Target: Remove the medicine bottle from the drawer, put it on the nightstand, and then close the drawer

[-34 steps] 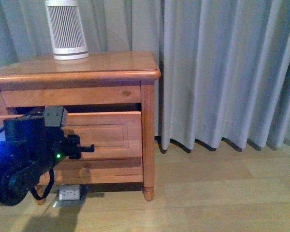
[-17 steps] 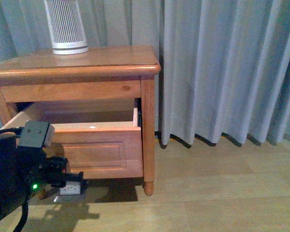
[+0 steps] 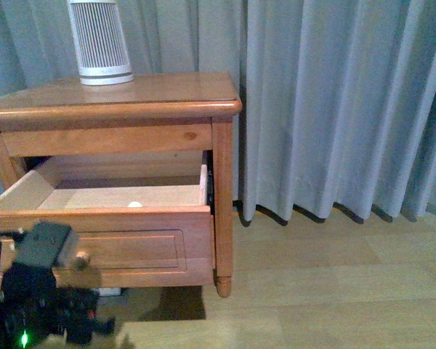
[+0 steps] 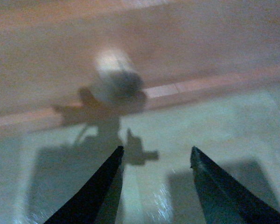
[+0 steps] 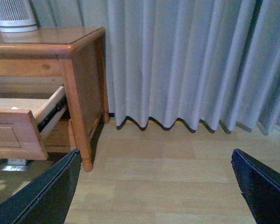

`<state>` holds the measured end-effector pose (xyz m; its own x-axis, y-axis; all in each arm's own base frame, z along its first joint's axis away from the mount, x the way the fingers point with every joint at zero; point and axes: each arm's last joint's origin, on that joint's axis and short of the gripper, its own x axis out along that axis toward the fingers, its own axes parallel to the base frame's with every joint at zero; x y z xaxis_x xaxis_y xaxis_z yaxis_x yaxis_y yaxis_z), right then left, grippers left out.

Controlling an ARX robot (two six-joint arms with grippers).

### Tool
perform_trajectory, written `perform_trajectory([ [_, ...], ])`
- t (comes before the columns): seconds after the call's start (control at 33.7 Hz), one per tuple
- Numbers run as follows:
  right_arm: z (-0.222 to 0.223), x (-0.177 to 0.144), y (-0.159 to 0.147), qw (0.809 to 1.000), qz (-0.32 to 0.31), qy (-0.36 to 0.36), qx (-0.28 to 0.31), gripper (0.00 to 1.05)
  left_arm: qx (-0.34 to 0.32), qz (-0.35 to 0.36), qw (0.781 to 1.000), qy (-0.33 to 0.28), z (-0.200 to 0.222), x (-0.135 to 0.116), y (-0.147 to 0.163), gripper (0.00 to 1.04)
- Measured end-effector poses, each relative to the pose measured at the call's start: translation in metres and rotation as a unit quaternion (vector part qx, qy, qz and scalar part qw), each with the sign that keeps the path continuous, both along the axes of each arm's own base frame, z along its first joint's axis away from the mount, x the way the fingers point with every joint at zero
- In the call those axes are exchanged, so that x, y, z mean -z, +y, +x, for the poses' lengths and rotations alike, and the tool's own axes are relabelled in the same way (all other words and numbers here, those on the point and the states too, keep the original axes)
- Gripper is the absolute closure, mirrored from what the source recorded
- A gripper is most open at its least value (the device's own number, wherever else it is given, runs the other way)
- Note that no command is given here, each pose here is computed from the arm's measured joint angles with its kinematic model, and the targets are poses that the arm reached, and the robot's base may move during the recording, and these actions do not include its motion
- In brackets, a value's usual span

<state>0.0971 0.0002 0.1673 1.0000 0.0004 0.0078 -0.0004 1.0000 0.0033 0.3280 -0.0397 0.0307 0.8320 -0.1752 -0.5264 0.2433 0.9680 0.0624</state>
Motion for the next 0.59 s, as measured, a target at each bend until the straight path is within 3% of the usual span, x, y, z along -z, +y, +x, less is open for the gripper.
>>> perform_trajectory([
  [0.15,0.000,0.000,0.000,1.000,0.000,0.000,0.000,0.07,0.009,0.000,1.000,0.027,-0.016,0.002,-0.004,0.35],
  [0.27,0.000,0.000,0.000,1.000,0.000,0.000,0.000,0.07,-0.010,-0.003,1.000,-0.010,-0.018,-0.025,0.002,0.14],
  [0.33,0.000,0.000,0.000,1.000,0.000,0.000,0.000,0.07,-0.024,-0.003,0.998,-0.054,-0.018,-0.046,0.006,0.05],
  [0.59,0.000,0.000,0.000,1.000,0.000,0.000,0.000,0.07,-0.039,-0.062,0.962,-0.262,-0.050,-0.186,0.010,0.07],
])
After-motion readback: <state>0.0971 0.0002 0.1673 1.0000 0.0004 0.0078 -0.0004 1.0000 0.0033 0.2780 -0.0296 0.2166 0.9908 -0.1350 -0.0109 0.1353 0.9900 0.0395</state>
